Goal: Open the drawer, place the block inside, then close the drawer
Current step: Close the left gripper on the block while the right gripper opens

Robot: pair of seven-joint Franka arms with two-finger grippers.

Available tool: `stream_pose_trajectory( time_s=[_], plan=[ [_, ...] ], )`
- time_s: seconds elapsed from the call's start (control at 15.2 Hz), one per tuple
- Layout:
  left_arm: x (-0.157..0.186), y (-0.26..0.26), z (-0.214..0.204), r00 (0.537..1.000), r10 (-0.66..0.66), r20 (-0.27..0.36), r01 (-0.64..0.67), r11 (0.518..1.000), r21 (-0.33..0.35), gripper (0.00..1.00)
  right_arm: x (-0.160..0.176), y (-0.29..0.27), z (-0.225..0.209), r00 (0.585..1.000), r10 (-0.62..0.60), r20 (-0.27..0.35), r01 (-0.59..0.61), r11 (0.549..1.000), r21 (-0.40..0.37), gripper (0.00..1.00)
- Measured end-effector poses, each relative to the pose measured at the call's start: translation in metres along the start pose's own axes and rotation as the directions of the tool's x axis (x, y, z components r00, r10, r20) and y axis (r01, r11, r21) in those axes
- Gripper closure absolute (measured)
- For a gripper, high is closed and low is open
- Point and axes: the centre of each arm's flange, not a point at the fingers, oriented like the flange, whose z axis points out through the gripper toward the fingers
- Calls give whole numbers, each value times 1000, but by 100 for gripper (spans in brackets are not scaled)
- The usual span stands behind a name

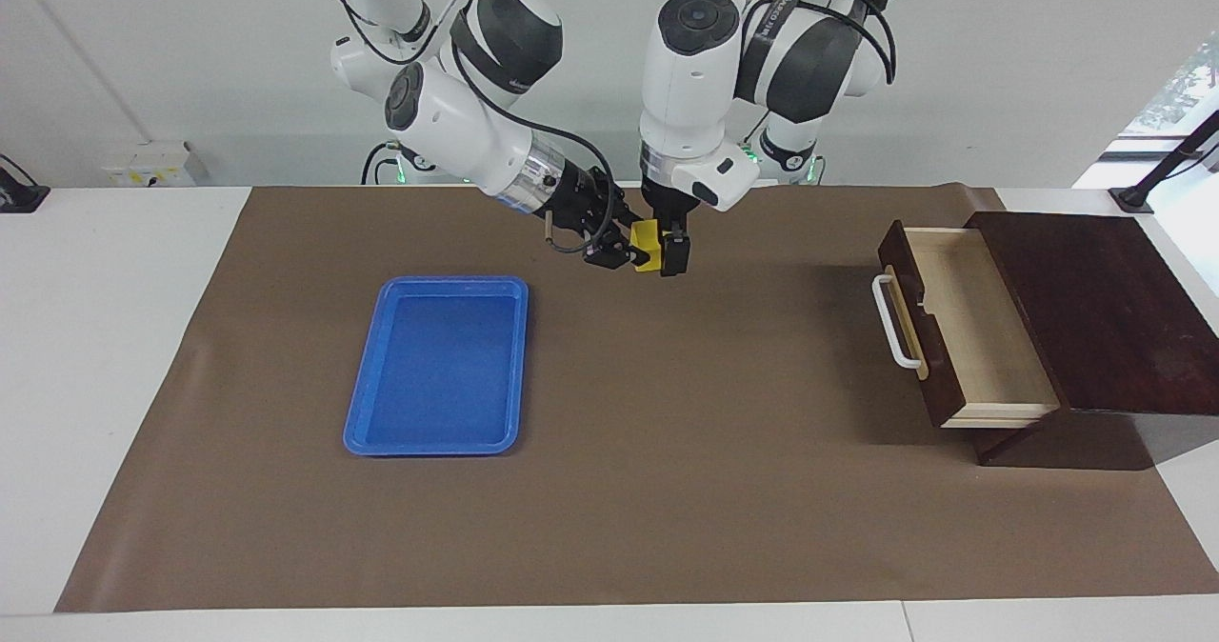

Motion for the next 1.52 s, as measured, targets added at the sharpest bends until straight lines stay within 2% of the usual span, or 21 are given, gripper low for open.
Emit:
stream_pose_trajectory(
  time_s=[0.13, 0.26, 0.4, 0.73, 0.79, 0.92, 1.45, 1.52],
  plan=[
    [-1, 0, -2, 1000, 1, 3, -1, 1000, -2, 0, -1, 1, 1, 1000, -1, 0, 1, 1000, -1, 44],
    [-2, -1, -2, 1000, 2, 3, -2, 1000, -2, 8, -1, 1, 1, 1000, -1, 0, 1, 1000, -1, 44],
    [-2, -1, -2, 1000, 2, 2, -2, 1000, -1, 12, -1, 0, 1, 1000, -1, 0, 1, 1000, -1, 44],
    [1, -1, -1, 1000, -3, -7, 3, 1000, 9, 15, 0, 0, 0, 1000, 0, 0, 0, 1000, 0, 44],
    [2, -1, 0, 1000, -4, -9, 5, 1000, 11, 21, 0, 0, 0, 1000, 0, 0, 0, 1000, 0, 44],
    [3, 0, -1, 1000, -10, -9, 10, 1000, 9, 44, 0, 0, 0, 1000, 14, 0, -14, 1000, 1, 44],
    [3, 1, -2, 1000, -13, -6, 13, 1000, 6, 44, 0, -1, -1, 1000, 23, 0, -23, 1000, 4, 44],
    [3, 1, -2, 1000, -13, -6, 13, 1000, 5, 44, 0, -1, -1, 999, 38, 1, -38, 999, 5, 37]
  ],
)
